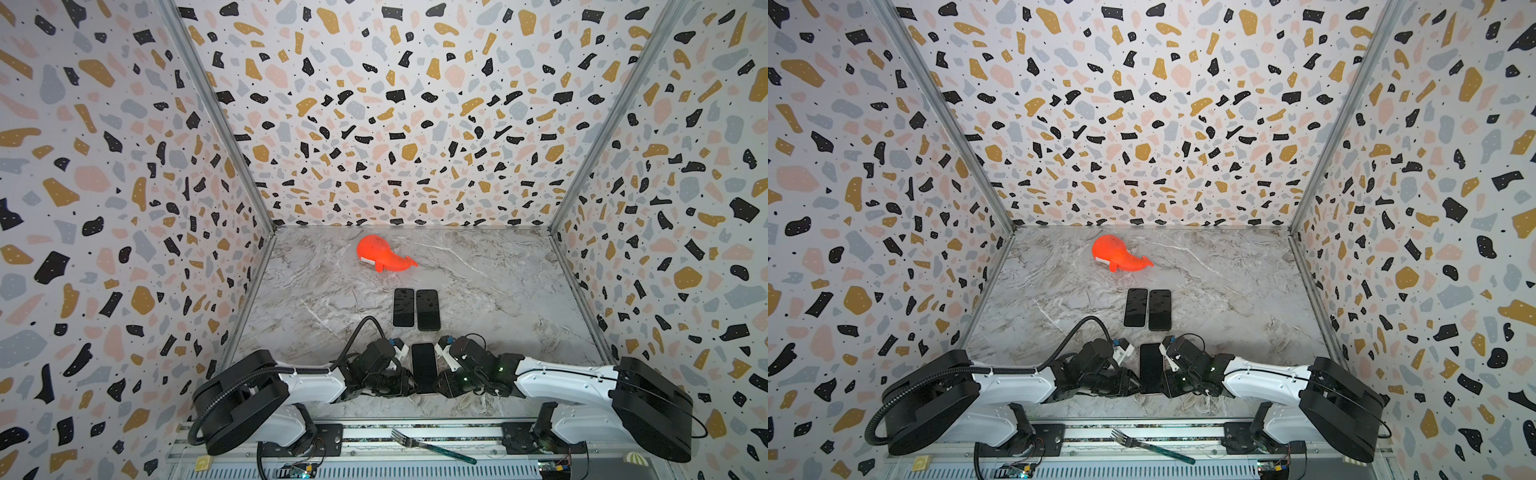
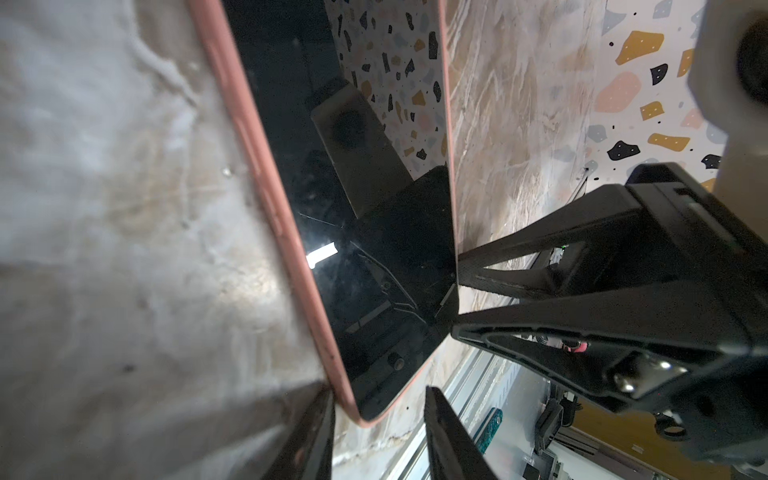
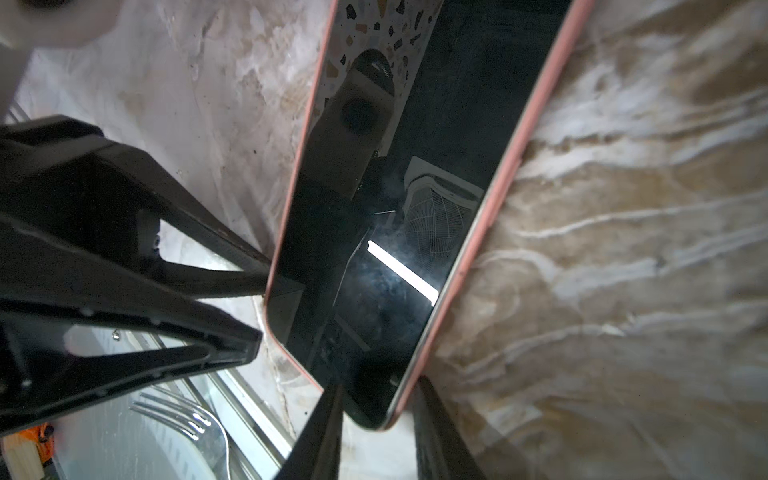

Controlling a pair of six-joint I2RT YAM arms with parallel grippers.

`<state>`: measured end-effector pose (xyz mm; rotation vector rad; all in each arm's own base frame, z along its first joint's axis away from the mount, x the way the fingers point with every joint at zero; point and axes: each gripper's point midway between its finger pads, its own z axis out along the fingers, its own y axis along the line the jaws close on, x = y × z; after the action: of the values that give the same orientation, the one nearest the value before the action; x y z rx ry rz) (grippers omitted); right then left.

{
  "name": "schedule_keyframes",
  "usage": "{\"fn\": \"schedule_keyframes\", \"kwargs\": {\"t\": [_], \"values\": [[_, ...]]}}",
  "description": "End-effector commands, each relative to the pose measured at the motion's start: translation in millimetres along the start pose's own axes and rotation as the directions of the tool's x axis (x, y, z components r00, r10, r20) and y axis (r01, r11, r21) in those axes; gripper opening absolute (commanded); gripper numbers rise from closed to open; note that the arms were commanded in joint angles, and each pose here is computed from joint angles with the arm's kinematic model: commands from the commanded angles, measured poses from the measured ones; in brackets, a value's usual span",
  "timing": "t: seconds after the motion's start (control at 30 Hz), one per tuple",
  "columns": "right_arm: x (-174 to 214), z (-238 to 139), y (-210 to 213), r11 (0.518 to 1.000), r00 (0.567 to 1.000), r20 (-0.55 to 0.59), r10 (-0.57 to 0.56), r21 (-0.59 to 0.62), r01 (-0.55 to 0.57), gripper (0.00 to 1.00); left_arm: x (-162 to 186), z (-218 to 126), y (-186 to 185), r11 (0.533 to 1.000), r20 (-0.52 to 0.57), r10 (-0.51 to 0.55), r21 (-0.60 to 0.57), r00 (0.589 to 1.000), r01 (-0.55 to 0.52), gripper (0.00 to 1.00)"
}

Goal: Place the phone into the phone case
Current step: 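Keep pressing the case rim along the long edges with both grippers, then open both grippers and lift them off the cased phone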

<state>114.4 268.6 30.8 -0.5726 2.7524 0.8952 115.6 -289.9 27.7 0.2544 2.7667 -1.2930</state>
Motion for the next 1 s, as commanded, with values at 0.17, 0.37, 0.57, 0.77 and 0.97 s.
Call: {"fn": "schedule_keyframes", "kwargs": {"t": [0.17, 0.37, 0.57, 0.77, 0.97], "values": [[-3.1, 3.0, 6.6, 0.999, 1.000, -0.003, -0.004, -0.032, 0.004, 0.20, 1.8, 4.9, 6.8, 1.000, -0.012, -0.007, -0.017, 1.000, 0.007, 0.39], [-2.1, 6.6, 4.4, 1.000, 1.000, -0.015, 0.001, -0.020, -0.001, 0.13, 1.0, 6.9, 5.0, 1.000, -0.015, -0.008, -0.007, 1.000, 0.008, 0.39], [-2.6, 5.9, 3.8, 1.000, 1.000, -0.015, 0.005, -0.013, -0.005, 0.06, 2.2, 7.5, 5.5, 1.000, -0.019, -0.008, -0.007, 1.000, 0.008, 0.39], [-14.6, -10.1, 5.1, 1.000, 0.999, 0.042, -0.003, 0.019, 0.002, 0.08, 2.8, 6.6, 7.7, 1.000, -0.016, -0.015, -0.011, 1.000, 0.014, 0.39], [-47.6, -27.9, -0.8, 0.998, 0.989, 0.150, -0.021, 0.063, 0.011, 0.20, 1.6, 5.5, 6.9, 1.000, -0.007, -0.008, -0.011, 1.000, 0.008, 0.39]]}}
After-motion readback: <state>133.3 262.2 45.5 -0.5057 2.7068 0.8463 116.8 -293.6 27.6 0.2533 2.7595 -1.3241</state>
